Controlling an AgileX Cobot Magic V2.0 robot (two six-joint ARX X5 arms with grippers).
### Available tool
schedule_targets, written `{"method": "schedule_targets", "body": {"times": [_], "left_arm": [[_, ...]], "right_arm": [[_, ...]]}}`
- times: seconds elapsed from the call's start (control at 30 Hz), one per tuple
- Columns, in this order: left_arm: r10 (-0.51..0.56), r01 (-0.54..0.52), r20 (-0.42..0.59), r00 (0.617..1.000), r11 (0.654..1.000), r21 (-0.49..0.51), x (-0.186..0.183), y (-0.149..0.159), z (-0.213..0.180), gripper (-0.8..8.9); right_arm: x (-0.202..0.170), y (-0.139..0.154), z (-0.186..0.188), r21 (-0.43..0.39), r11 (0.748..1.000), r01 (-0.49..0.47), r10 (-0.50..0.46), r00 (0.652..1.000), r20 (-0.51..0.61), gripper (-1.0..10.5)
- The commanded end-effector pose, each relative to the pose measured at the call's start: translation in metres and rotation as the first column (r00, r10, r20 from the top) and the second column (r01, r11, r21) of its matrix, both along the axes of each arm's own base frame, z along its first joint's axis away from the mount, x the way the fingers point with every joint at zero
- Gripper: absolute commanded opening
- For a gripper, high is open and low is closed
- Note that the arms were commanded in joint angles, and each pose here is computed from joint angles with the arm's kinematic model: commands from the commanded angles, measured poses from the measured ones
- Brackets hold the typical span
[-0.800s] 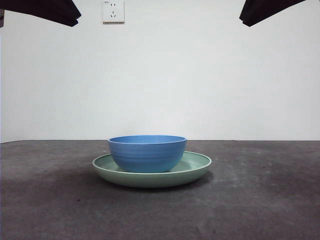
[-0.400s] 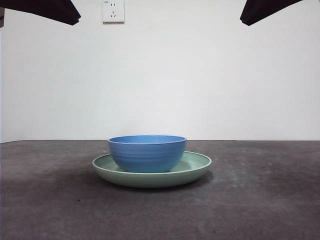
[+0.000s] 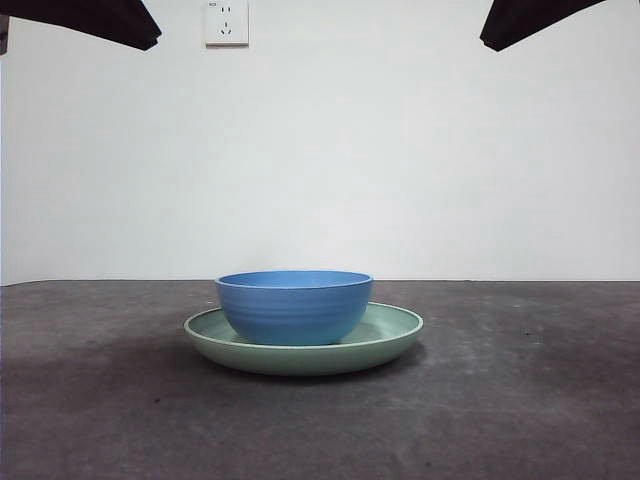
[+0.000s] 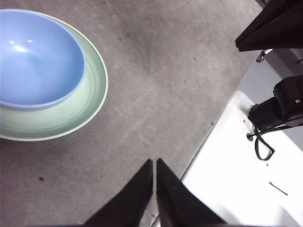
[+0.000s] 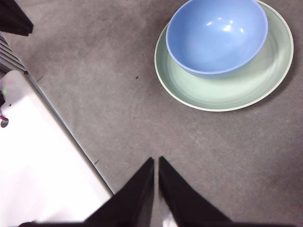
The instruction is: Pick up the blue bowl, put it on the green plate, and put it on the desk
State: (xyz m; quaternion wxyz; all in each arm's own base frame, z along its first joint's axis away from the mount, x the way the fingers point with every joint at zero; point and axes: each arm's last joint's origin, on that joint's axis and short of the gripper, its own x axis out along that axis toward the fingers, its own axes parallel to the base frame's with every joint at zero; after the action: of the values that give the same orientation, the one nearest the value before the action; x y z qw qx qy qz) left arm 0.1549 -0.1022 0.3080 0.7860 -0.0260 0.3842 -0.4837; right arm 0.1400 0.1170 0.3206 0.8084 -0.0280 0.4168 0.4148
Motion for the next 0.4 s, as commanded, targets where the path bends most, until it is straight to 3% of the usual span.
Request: {"method": "schedule_targets", "body": {"times": [0.03, 0.1, 0.2, 0.3, 0.4], "left_arm": [[-0.011, 0.013, 0.069, 0.998, 0.999, -0.029, -0.005, 0.004, 0.010, 0.10], [-0.007, 0.014, 0.133, 0.991, 0.999, -0.047, -0.009, 0.008, 0.016, 0.10], [0.021, -0.001, 0.335, 0.942, 0.998, -0.059, -0.016, 0.020, 0.032, 0.10], [0.159, -0.113, 0.516, 0.842, 0.986, -0.120, -0.024, 0.039, 0.052, 0.10], [0.332, -0.276, 0.656, 0.677, 0.942, -0.192, -0.036, 0.060, 0.070, 0.10]], "right_arm": [[0.001, 0.003, 0.002, 0.003, 1.000, -0.015, 0.015, 1.000, 0.011, 0.1], [0.001, 0.003, 0.002, 0.003, 1.000, -0.015, 0.015, 1.000, 0.011, 0.1], [0.001, 0.003, 0.002, 0.003, 1.000, -0.015, 0.015, 1.000, 0.011, 0.1], [0.001, 0.003, 0.002, 0.003, 1.000, -0.015, 0.015, 1.000, 0.011, 0.1], [0.001, 0.003, 0.002, 0.003, 1.000, -0.015, 0.015, 1.000, 0.011, 0.1]]}}
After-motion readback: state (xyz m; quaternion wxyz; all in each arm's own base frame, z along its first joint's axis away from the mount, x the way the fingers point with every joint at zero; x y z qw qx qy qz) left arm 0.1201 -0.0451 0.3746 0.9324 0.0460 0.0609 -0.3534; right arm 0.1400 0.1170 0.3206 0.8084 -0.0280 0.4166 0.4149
